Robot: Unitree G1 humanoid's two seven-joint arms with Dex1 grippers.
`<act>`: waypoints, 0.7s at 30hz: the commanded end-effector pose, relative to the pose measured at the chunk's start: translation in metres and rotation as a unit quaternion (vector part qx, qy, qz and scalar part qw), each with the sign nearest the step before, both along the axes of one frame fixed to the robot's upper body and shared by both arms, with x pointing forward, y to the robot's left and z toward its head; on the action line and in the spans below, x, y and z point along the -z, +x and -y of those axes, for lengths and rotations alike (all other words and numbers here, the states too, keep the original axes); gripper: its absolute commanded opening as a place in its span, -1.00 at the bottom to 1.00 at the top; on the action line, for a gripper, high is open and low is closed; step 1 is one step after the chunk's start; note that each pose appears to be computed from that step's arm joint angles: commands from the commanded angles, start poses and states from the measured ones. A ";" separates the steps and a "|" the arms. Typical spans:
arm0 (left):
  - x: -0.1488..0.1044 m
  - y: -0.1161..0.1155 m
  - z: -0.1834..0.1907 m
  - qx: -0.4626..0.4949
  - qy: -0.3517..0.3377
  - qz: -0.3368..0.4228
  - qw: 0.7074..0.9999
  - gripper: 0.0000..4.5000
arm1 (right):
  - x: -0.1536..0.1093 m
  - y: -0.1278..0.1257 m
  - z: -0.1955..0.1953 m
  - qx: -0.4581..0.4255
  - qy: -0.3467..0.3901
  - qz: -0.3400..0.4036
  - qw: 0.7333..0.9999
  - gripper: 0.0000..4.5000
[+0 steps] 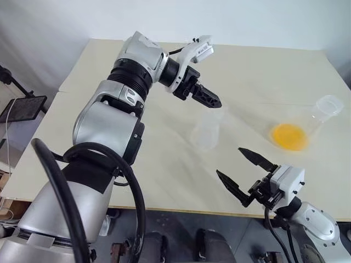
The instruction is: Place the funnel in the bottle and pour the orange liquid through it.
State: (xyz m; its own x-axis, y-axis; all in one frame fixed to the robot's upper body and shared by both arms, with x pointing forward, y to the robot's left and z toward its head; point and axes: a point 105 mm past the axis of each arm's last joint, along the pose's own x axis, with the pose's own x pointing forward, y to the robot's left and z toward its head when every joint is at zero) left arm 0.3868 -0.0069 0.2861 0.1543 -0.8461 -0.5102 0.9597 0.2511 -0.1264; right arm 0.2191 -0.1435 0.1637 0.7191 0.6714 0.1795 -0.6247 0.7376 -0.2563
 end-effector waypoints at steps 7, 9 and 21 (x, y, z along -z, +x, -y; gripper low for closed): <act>-0.010 0.006 -0.002 0.026 -0.064 0.053 0.996 0.98 | -0.009 -0.002 0.001 0.006 0.005 0.021 1.000 1.00; -0.021 -0.001 -0.008 0.080 -0.122 0.073 0.987 0.98 | -0.010 -0.001 0.006 0.020 0.010 0.021 1.000 1.00; -0.011 -0.013 -0.102 0.153 -0.241 0.257 0.923 0.98 | -0.022 0.000 0.048 0.093 0.028 0.022 0.995 1.00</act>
State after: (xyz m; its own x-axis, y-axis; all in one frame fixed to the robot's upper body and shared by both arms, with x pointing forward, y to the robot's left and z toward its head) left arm 0.3837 0.0876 0.2889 0.0349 -0.9994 0.0077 0.9724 0.0357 0.2306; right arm 0.2217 -0.1818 0.1769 0.8071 0.5481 0.2193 -0.5038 0.8332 -0.2281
